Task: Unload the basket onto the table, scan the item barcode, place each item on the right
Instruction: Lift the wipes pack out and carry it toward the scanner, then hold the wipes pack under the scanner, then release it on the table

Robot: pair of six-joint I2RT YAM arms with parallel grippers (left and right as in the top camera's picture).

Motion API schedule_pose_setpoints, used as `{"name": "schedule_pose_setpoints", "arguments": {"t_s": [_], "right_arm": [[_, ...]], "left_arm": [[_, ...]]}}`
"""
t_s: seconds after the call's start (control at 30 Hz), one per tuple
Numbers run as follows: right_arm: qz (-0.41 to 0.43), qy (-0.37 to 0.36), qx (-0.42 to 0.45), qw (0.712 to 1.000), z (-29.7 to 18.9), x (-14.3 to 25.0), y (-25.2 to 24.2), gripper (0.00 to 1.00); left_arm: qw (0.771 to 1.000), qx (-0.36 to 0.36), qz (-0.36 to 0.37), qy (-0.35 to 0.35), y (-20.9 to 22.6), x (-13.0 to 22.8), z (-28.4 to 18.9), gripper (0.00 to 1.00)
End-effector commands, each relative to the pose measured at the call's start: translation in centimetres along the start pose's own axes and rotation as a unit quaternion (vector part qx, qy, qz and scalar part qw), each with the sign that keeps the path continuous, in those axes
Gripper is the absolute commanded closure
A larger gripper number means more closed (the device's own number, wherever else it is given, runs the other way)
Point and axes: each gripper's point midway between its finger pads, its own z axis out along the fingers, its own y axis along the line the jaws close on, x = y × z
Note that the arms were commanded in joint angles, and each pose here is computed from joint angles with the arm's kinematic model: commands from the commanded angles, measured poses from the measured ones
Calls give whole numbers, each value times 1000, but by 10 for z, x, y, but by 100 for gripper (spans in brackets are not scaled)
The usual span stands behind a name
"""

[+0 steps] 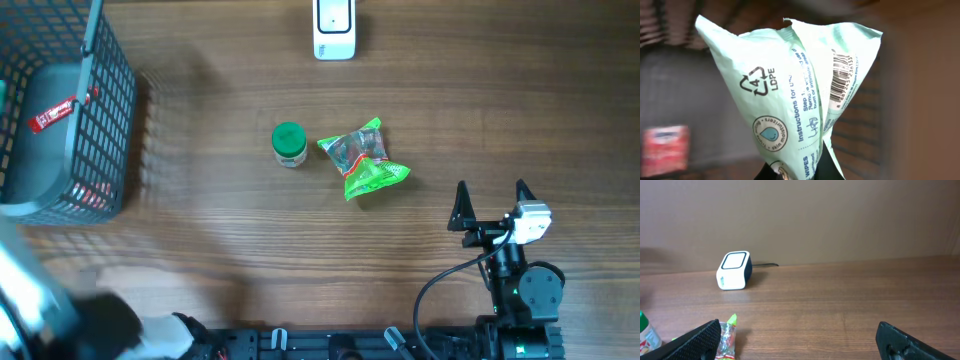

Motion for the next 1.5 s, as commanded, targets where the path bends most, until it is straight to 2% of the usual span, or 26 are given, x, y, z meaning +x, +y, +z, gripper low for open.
{"name": "schedule_pose_setpoints", "arguments": {"t_s": [0.0, 0.07, 0.1, 0.17, 0.23, 0.3, 0.4, 0.53, 0.7, 0.83, 0.97, 1.23, 1.47], "right_arm": [[7, 0, -7, 1000, 0, 0, 2, 0], [7, 0, -7, 1000, 0, 0, 2, 0], [7, 0, -7, 1000, 0, 0, 2, 0], [8, 0, -7, 1000, 0, 0, 2, 0], [7, 0, -7, 1000, 0, 0, 2, 0], [7, 0, -7, 1000, 0, 0, 2, 0], [7, 0, -7, 1000, 0, 0, 2, 0], [7, 0, -7, 1000, 0, 0, 2, 0], [7, 0, -7, 1000, 0, 0, 2, 0], [7, 0, -7, 1000, 0, 0, 2, 0], [7, 0, -7, 1000, 0, 0, 2, 0], [7, 0, -7, 1000, 0, 0, 2, 0], [7, 0, -7, 1000, 0, 0, 2, 0]], "left_arm": [[984, 166, 33, 49, -59, 29, -95, 96], [967, 227, 66, 97, -77, 63, -136, 96], [953, 254, 104, 127, -83, 90, -158, 96], [933, 267, 173, 166, -79, 132, -180, 96], [921, 243, 228, 202, -60, 171, -192, 96], [912, 173, 285, 239, -21, 219, -197, 96], [898, 136, 316, 275, 6, 268, -199, 96], [834, 146, 399, 352, 49, 363, -201, 96], [804, 102, 420, 408, 130, 445, -174, 96], [782, 95, 431, 440, 175, 481, -158, 96], [762, 103, 447, 458, 203, 512, -150, 96], [765, 66, 478, 427, 231, 542, -110, 96], [763, 42, 487, 423, 244, 543, -99, 95]]}}
